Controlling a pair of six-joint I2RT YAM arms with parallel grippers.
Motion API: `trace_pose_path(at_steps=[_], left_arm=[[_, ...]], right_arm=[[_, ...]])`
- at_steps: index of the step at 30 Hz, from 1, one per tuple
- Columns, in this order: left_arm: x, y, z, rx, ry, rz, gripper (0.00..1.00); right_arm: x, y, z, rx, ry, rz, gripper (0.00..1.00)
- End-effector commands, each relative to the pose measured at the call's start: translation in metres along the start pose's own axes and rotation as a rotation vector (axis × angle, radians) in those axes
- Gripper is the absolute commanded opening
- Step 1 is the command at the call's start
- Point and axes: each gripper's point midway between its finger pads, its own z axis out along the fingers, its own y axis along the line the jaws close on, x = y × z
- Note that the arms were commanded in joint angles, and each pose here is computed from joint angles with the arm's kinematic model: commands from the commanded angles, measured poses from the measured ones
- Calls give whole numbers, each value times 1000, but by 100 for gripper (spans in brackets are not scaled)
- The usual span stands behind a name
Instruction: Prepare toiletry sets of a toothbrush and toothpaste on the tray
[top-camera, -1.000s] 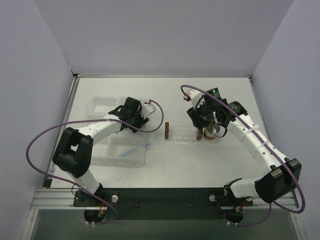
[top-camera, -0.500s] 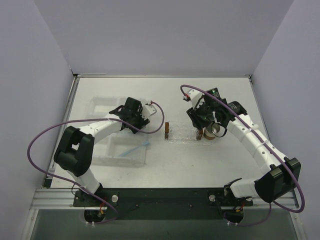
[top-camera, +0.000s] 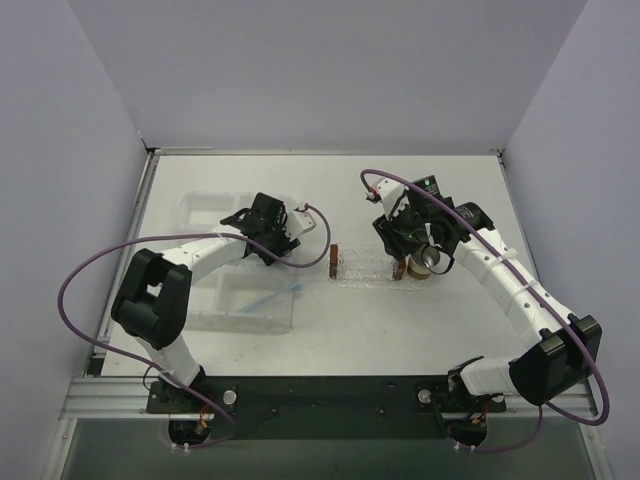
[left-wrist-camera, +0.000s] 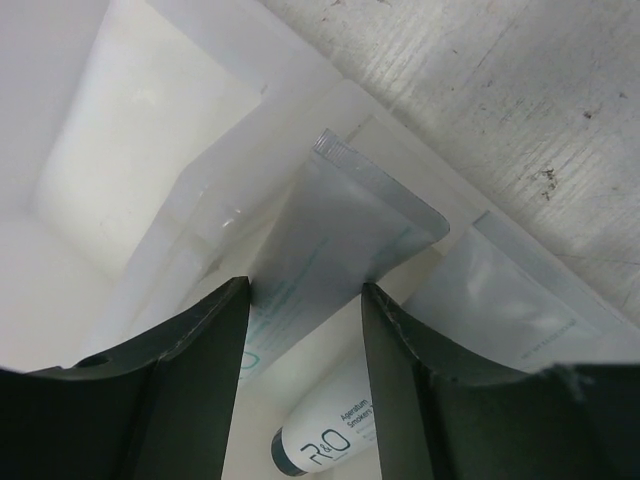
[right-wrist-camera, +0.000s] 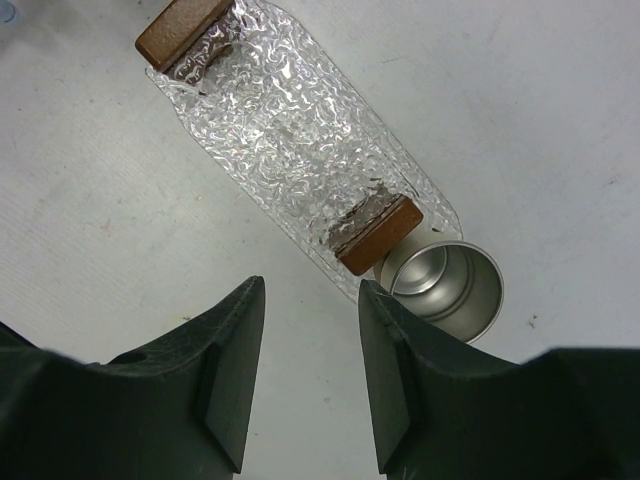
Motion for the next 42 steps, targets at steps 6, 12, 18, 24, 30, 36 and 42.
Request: trace_pose_path(at_steps=[6, 12, 18, 24, 30, 36, 42], left_arm=[[27, -30, 0, 144, 102, 33, 38], [14, -18, -10, 98, 68, 25, 7], [-3, -6, -23, 52, 24, 16, 0], [-5, 1, -31, 36, 33, 28, 0], [-15, 9, -48, 19, -35, 5, 8], [-34, 13, -69, -13, -164, -23, 29], [-54, 8, -100, 14, -279, -80, 38]], right_arm=[[3, 6, 5, -34, 22, -11, 38], [4, 6, 5, -35, 24, -10, 38], [4, 7, 6, -38, 30, -10, 38], [5, 7, 6, -41, 33, -9, 38], [0, 13, 6, -75, 20, 10, 39], [-31, 42, -4, -246, -77, 43, 41], [-49, 44, -7, -264, -104, 101, 41]])
